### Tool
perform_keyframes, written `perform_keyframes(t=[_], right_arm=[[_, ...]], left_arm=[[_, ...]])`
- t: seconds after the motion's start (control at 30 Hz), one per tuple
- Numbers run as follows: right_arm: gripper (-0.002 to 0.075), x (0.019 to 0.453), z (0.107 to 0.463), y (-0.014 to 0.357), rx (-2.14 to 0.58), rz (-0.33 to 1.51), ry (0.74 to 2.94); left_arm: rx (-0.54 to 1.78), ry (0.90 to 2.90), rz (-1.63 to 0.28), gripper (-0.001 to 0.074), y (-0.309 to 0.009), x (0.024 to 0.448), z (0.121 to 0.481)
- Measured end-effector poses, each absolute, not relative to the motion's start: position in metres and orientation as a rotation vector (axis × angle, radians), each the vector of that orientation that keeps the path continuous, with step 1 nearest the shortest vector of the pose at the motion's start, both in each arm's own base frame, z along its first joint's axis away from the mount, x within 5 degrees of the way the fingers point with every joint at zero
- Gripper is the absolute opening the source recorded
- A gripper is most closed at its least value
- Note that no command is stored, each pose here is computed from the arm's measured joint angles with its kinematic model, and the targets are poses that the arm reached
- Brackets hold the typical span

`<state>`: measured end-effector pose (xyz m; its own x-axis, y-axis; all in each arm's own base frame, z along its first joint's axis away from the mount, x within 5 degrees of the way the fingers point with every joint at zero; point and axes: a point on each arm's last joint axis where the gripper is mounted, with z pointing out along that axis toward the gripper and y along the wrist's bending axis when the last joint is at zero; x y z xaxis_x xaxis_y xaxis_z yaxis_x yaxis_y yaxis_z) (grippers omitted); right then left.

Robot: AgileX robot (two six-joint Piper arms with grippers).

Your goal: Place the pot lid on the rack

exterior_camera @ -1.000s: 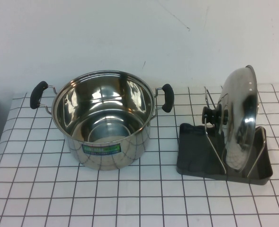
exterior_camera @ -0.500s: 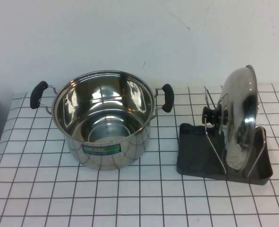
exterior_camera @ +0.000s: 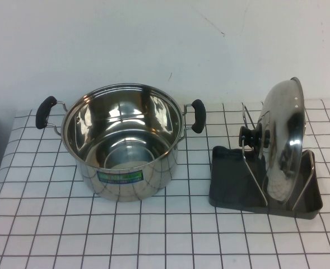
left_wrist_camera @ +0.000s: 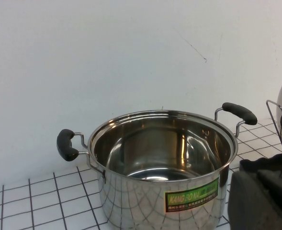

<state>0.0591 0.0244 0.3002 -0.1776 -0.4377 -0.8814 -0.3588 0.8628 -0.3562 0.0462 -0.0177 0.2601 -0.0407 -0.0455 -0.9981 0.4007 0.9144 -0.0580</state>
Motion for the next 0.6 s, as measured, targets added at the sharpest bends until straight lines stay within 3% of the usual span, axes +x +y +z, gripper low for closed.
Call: perform_keyframes(t=[0.3, 0.6], right_arm=[[-0.0001, 0.058, 0.299, 0.025, -0.615, -0.067, 1.799], [-0.0001, 0.059, 0.294, 0.026, -0.616, -0.053, 1.816]], left_arm=[[0.144, 1.627, -0.3, -0.0002, -0.013, 0.049, 0.246], [0.025, 1.667, -0.141, -0.0002, -0.006, 0.055, 0.198]])
